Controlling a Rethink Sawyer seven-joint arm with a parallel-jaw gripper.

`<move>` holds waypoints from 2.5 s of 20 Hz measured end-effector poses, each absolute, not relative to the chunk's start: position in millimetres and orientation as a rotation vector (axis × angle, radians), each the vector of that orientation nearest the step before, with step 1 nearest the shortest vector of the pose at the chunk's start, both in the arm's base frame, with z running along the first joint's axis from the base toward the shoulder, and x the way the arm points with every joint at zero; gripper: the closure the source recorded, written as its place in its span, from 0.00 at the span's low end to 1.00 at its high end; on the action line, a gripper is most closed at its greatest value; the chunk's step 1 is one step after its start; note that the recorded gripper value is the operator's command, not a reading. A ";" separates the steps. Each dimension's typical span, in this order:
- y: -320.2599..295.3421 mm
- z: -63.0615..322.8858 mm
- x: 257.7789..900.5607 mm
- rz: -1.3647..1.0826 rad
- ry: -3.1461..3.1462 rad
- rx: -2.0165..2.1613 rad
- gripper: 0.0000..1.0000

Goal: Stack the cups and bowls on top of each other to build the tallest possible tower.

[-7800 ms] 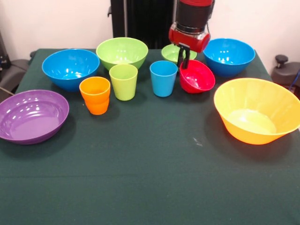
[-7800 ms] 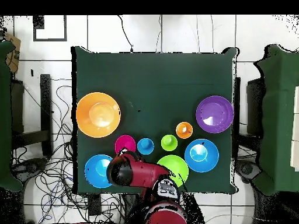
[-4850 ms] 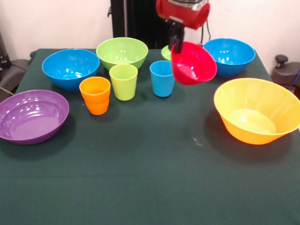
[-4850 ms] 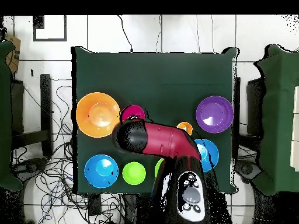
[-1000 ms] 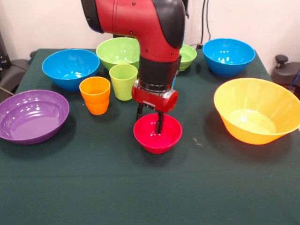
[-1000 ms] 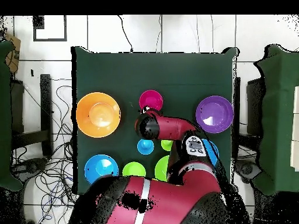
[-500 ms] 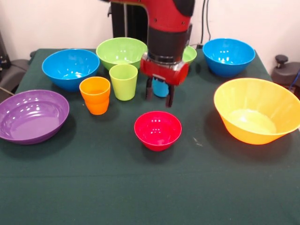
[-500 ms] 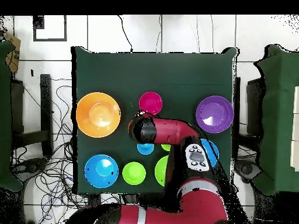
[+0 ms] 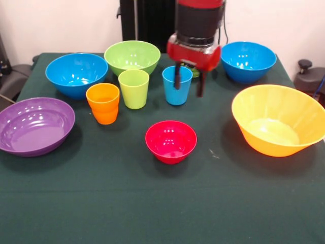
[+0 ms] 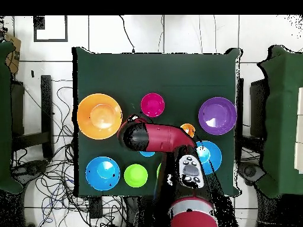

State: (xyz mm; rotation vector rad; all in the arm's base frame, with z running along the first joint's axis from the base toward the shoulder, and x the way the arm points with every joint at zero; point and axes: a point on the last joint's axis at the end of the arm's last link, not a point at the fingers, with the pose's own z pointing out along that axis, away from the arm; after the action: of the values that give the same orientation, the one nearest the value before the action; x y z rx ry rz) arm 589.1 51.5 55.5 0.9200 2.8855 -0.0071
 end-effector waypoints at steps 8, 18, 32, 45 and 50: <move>128.7 66.4 560.8 -0.033 2.999 0.770 0.00; 164.6 46.9 532.8 -0.068 3.109 0.668 0.00; 160.9 -26.4 520.7 -0.011 2.984 0.990 0.00; 163.1 22.9 503.0 0.043 2.778 1.516 0.00; 165.1 60.5 493.1 0.054 2.797 1.523 0.00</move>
State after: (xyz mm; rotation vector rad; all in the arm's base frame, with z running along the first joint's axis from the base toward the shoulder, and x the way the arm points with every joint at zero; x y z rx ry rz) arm 493.1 165.1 60.5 1.5234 2.7972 0.0540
